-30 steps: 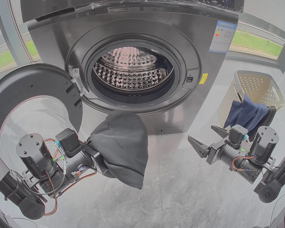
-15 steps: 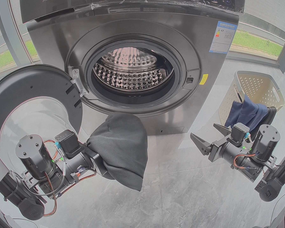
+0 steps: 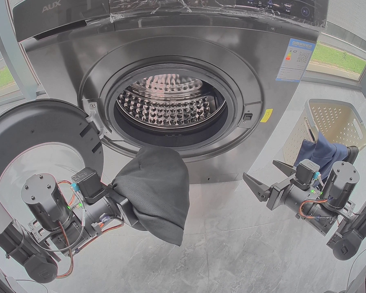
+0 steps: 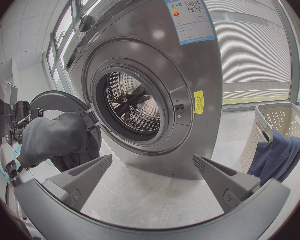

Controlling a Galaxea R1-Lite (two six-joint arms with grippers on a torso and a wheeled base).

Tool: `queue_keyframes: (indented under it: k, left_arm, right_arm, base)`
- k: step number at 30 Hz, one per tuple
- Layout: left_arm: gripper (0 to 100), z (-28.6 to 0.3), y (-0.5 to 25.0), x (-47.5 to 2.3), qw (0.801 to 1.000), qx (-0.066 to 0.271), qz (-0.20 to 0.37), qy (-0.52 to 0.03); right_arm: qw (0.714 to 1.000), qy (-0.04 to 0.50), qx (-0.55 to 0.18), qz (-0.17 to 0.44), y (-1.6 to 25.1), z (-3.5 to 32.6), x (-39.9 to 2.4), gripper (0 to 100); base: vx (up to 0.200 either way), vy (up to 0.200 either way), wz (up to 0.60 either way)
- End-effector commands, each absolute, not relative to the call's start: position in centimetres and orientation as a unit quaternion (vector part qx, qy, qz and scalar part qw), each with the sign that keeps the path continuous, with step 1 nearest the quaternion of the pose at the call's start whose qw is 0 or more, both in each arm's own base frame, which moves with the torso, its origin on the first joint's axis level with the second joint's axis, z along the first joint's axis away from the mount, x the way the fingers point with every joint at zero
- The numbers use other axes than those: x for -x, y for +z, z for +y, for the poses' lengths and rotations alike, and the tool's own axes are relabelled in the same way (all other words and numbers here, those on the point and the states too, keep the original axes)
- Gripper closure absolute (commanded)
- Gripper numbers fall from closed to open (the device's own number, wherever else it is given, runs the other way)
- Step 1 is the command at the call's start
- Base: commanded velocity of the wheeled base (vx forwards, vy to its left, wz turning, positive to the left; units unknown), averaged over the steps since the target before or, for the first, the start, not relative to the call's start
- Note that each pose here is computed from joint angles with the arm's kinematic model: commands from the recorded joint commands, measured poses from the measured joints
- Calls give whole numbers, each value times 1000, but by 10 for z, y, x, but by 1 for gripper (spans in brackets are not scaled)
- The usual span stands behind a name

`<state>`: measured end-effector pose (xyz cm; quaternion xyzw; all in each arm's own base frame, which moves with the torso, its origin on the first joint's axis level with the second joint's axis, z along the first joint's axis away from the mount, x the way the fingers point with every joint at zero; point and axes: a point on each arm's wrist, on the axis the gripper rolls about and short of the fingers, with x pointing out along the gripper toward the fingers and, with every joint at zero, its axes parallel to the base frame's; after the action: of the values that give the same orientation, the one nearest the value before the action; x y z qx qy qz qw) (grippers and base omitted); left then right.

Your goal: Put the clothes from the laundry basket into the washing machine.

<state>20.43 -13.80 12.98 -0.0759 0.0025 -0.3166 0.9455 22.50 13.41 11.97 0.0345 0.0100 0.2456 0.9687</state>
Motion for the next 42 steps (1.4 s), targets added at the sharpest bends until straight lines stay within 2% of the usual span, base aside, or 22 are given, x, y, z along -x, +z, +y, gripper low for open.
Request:
queue_keyframes:
  k: [1,15,33,42]
  left_arm:
    - [100,-139,129,-205,945,75,4,-317]
    - [100,-139,128,-206,946,74,6,-317]
    - [100,-142,126,-207,945,73,8,-319]
    - [100,-143,125,-207,944,73,10,-320]
  right_arm:
    - [968,247,-34,12,119,135,-224,0]
    - [968,249,-36,15,118,135,-224,0]
    - [966,254,-37,16,118,138,-222,0]
    - [966,254,-37,16,118,138,-221,0]
  base:
    - [0,0,0]
    - [0,0,0]
    - [200,0,0]
    - [0,0,0]
